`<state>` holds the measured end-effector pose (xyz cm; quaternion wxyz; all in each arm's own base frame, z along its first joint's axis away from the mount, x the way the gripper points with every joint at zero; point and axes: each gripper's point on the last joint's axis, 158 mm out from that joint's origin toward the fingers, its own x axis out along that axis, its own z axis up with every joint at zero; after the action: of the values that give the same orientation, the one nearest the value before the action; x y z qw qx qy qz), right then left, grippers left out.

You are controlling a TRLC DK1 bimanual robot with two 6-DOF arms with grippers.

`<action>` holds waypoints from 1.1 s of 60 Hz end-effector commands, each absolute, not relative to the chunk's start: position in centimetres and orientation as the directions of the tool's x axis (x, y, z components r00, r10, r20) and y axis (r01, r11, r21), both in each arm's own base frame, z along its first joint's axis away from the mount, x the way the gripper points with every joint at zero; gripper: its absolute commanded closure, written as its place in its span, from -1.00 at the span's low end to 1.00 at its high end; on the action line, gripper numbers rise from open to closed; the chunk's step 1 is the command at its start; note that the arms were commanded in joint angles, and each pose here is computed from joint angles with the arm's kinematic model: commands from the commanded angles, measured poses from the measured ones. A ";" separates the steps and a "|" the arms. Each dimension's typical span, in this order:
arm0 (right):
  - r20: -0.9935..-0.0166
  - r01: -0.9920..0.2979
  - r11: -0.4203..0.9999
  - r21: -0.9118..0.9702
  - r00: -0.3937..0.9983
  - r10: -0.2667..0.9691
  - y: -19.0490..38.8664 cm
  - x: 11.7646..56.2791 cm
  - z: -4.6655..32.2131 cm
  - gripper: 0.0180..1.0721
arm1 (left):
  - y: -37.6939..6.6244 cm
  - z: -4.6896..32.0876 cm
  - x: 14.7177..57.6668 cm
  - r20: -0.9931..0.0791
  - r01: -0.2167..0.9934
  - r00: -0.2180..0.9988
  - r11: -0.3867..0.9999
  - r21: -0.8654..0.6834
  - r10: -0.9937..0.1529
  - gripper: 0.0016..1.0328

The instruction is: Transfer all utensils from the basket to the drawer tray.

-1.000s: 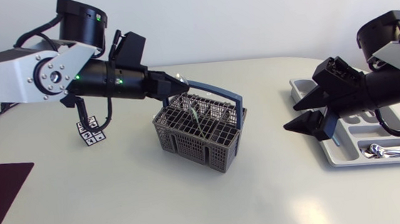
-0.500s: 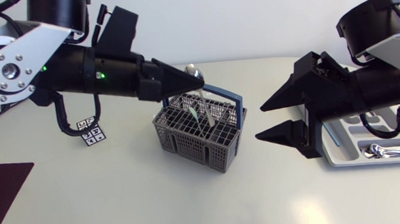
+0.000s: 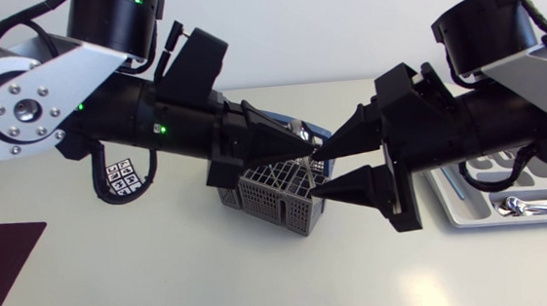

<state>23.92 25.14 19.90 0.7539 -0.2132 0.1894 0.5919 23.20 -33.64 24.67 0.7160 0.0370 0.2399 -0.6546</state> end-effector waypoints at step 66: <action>-0.605 -0.965 0.260 -0.040 0.231 0.762 21.3 21.6 16.3 0.89 | -29.3 29.7 30.8 -0.273 0.910 0.297 0.357 -0.210 -0.915 -0.16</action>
<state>21.48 23.06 16.66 0.7484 -0.1972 0.2433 0.5847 29.60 -30.58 27.81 0.7869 0.0031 0.1903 -0.5871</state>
